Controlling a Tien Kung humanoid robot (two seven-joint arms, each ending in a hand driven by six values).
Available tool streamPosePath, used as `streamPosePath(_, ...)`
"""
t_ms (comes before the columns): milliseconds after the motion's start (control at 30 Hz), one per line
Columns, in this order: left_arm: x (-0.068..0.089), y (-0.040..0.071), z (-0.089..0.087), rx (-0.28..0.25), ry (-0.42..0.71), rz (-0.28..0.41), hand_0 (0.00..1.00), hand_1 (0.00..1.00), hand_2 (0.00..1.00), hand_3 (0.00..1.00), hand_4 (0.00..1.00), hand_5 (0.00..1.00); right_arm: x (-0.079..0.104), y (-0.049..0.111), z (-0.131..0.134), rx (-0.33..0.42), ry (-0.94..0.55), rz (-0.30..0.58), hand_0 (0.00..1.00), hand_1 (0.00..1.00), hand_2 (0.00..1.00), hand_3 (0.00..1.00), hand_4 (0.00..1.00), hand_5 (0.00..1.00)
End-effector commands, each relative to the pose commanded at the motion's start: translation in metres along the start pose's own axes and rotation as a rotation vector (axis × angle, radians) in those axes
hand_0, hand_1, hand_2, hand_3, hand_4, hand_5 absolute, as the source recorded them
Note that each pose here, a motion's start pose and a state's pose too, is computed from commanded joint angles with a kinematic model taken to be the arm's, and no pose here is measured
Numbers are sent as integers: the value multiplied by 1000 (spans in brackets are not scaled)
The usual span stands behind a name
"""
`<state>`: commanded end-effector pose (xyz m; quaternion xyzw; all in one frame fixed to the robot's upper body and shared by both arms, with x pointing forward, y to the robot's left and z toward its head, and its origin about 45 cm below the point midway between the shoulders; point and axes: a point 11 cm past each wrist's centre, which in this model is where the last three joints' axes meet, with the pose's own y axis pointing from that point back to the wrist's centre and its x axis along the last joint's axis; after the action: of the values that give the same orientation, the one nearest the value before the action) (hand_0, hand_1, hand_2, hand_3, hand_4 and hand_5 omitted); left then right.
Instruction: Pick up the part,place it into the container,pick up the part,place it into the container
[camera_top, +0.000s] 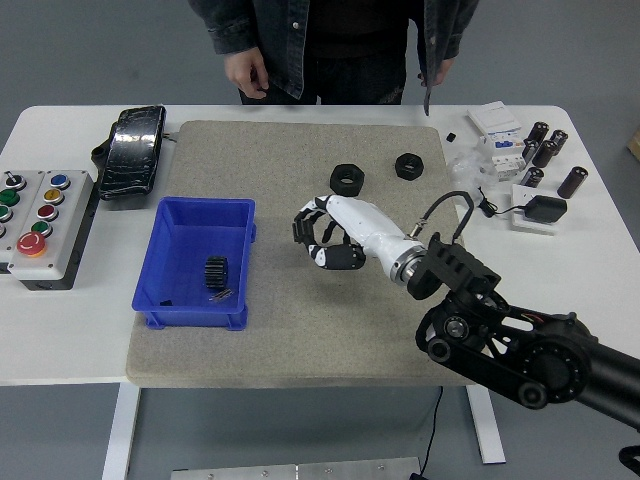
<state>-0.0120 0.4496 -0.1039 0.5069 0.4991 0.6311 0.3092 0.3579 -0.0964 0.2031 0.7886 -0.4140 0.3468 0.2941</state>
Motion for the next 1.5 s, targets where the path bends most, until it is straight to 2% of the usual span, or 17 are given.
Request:
streamPosePath(100, -2, 0, 0, 2, 2, -3, 616, 514, 543, 643, 622, 420, -11, -10, -27, 51, 8, 22, 281, 490, 481, 396, 505, 2)
streamPosePath(133, -2, 0, -1, 3, 3, -3, 616, 514, 544, 642, 624, 422, -14, -13, -35, 67, 18, 26, 344, 553, 622, 622, 526, 2)
streamPosePath(300, -1, 0, -1, 6, 6, -2, 616, 514, 544, 642, 624, 422, -26, -23, -71, 117, 98, 28, 344, 553, 622, 622, 526, 2)
streamPosePath(333, -1, 0, -1, 6, 7, -2, 616, 514, 544, 643, 624, 421, -28, -24, -77, 122, 121, 26, 405, 618, 698, 722, 558, 54)
streamPosePath(400, -1, 0, -1, 7, 8, -1, 616, 514, 544, 643, 624, 421, -32, -24, -86, 130, 164, 16, 405, 618, 698, 722, 558, 54)
streamPosePath(500, 0, 0, 0, 6, 9, 0, 616, 514, 544, 643, 624, 421, -38, -24, -90, 134, 224, -9, 405, 618, 698, 722, 558, 54)
streamPosePath(533, 0, 0, 0, 5, 10, 1, 616, 514, 543, 642, 625, 423, -40, -24, -90, 133, 240, -18, 507, 710, 840, 863, 613, 65)
streamPosePath(700, 1, 0, 2, 2, 9, 2, 616, 514, 543, 642, 625, 423, -47, -24, -86, 117, 282, -53, 507, 710, 840, 863, 613, 65)
streamPosePath(733, 1, 0, 2, 2, 8, 2, 616, 514, 543, 642, 623, 424, -47, -24, -85, 112, 283, -57, 569, 774, 929, 935, 658, 81)
streamPosePath(833, 1, 0, 2, 2, 7, 3, 616, 514, 543, 642, 623, 424, -46, -24, -83, 102, 258, -49, 569, 774, 929, 935, 658, 81)
streamPosePath(900, 1, 0, 2, 0, 5, 2, 616, 514, 543, 642, 623, 424, -41, -23, -77, 90, 212, -27, 569, 774, 929, 935, 658, 81)
streamPosePath(933, 1, 0, 2, -1, 4, 2, 616, 514, 543, 642, 624, 424, -38, -23, -72, 79, 176, -13, 534, 751, 859, 893, 671, 94)
streamPosePath(1100, -2, 0, 2, -2, -1, -3, 616, 514, 543, 642, 624, 424, -19, -13, -34, 25, -22, 63, 534, 751, 859, 893, 671, 94)
streamPosePath(1133, -2, 0, 1, -1, -2, -3, 616, 514, 543, 641, 623, 428, -15, -10, -26, 16, -65, 81, 534, 721, 800, 818, 693, 126)
streamPosePath(1267, -4, 0, -2, -1, -4, -6, 616, 514, 543, 641, 623, 428, 1, 2, 3, -9, -214, 154, 534, 721, 800, 818, 693, 126)
streamPosePath(1400, -6, -1, -4, -27, -21, -21, 616, 514, 542, 641, 621, 425, 22, 15, 36, -36, -324, 235, 551, 714, 781, 795, 704, 141)
streamPosePath(1500, -7, -1, 1, -58, -30, -29, 616, 514, 542, 641, 621, 425, 34, 25, 56, -48, -396, 294, 551, 714, 781, 795, 704, 141)
